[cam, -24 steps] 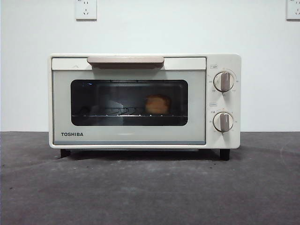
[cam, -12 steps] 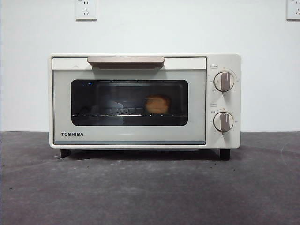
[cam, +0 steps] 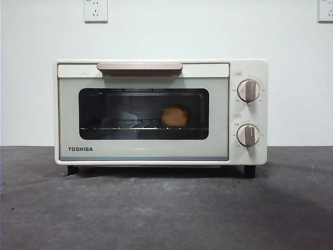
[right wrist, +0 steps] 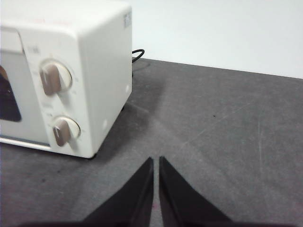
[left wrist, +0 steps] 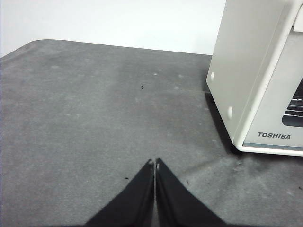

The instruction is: The left arm flap open the oven, the right arm pick bread and place it into oven, the left arm flap close the oven

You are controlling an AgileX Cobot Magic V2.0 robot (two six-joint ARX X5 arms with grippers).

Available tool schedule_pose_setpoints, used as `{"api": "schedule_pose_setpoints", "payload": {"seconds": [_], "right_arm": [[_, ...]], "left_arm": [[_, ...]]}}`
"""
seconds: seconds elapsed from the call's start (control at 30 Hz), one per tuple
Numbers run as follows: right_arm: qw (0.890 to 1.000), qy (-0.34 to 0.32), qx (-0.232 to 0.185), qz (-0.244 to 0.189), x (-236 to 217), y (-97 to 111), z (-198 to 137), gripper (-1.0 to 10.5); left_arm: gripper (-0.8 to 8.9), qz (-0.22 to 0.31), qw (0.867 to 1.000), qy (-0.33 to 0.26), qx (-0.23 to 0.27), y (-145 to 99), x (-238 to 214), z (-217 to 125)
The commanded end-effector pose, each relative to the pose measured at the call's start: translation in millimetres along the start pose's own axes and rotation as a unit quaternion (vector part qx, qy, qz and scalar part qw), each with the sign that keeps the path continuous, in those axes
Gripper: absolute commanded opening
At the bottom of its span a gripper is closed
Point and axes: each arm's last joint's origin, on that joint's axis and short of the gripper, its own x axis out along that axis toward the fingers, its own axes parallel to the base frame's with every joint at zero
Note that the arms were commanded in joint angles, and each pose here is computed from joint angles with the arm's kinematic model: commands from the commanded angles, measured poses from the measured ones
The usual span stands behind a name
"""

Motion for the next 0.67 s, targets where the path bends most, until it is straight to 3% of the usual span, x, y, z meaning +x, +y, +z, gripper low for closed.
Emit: {"api": "schedule_pose_setpoints", "payload": {"seconds": [0.03,0.3,0.67], "right_arm": [[1.000,-0.013,-0.007,-0.003,3.6,-0.1,-18.9,0.2],[1.000,-0.005,-0.005,-0.006,7.1,0.3,-49.1,0.2],[1.000,-0.001,-0.005,-0.012,7.1,-0.7,-49.9,0.2]], "left_arm": [[0.10,0.002,1.000,0.004,0.001,0.5,2.0,-5.6],[0.10,0.002,1.000,0.004,0.001,0.5,2.0,-5.6],[0.10,0.002,1.000,0.004,0.001,0.5,2.0,-5.6]]}}
